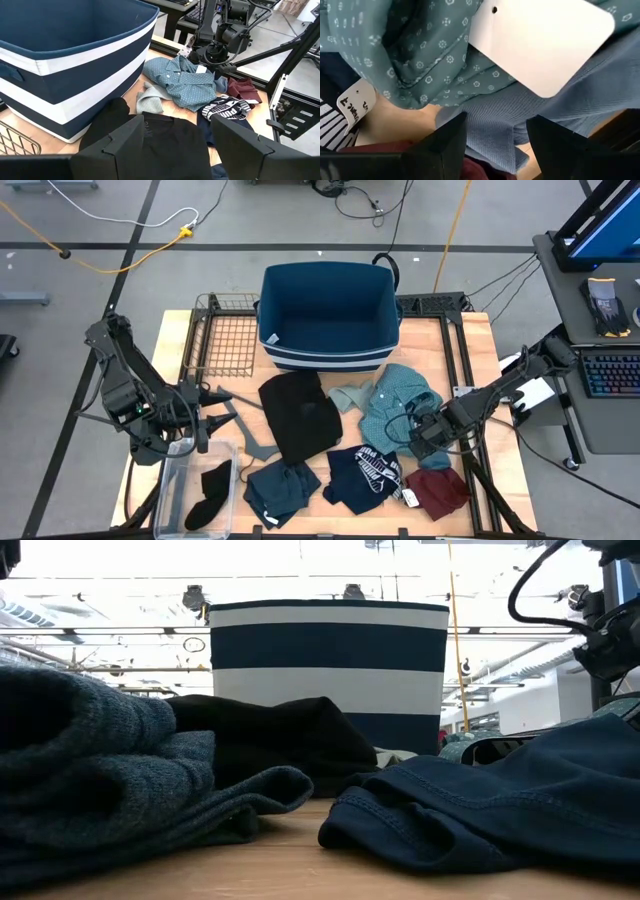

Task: Pick & Place Cloths
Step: Put the blue sock into the transparent container

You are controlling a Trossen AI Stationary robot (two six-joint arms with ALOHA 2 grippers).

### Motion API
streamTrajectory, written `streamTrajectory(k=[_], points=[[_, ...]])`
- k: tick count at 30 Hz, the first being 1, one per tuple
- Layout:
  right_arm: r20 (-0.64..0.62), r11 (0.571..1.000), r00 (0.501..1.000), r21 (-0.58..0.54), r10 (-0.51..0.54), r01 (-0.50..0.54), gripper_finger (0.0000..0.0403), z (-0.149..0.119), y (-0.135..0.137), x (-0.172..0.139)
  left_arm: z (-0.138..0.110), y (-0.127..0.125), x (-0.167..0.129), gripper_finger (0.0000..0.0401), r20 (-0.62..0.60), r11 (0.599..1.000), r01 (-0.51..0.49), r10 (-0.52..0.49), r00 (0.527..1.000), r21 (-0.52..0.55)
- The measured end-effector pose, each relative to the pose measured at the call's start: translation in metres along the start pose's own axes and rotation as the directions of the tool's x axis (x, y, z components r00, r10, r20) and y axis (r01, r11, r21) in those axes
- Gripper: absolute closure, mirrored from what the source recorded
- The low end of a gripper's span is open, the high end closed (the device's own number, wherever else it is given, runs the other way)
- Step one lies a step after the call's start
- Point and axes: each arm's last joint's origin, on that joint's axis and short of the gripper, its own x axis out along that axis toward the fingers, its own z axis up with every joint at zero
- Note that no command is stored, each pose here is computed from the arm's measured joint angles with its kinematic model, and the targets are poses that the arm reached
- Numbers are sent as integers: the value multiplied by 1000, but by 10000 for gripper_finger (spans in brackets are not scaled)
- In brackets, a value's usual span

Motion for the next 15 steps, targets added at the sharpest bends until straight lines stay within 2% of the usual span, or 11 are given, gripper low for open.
streamTrajectory(k=[6, 11, 15], points=[[-41, 1000, 999, 19, -13, 14, 206, -1, -1, 0, 0, 0, 0, 167, 0, 1000, 0, 0, 1000, 1], [4, 1000, 1000, 27, -7, 6, 207, 0, -1, 0, 0, 0, 0, 167, 0, 1000, 0, 0, 1000, 2], [6, 1000, 1000, 31, 4, -4, 232, 1, -1, 2, 0, 0, 0, 167, 0, 1000, 0, 0, 1000, 2]])
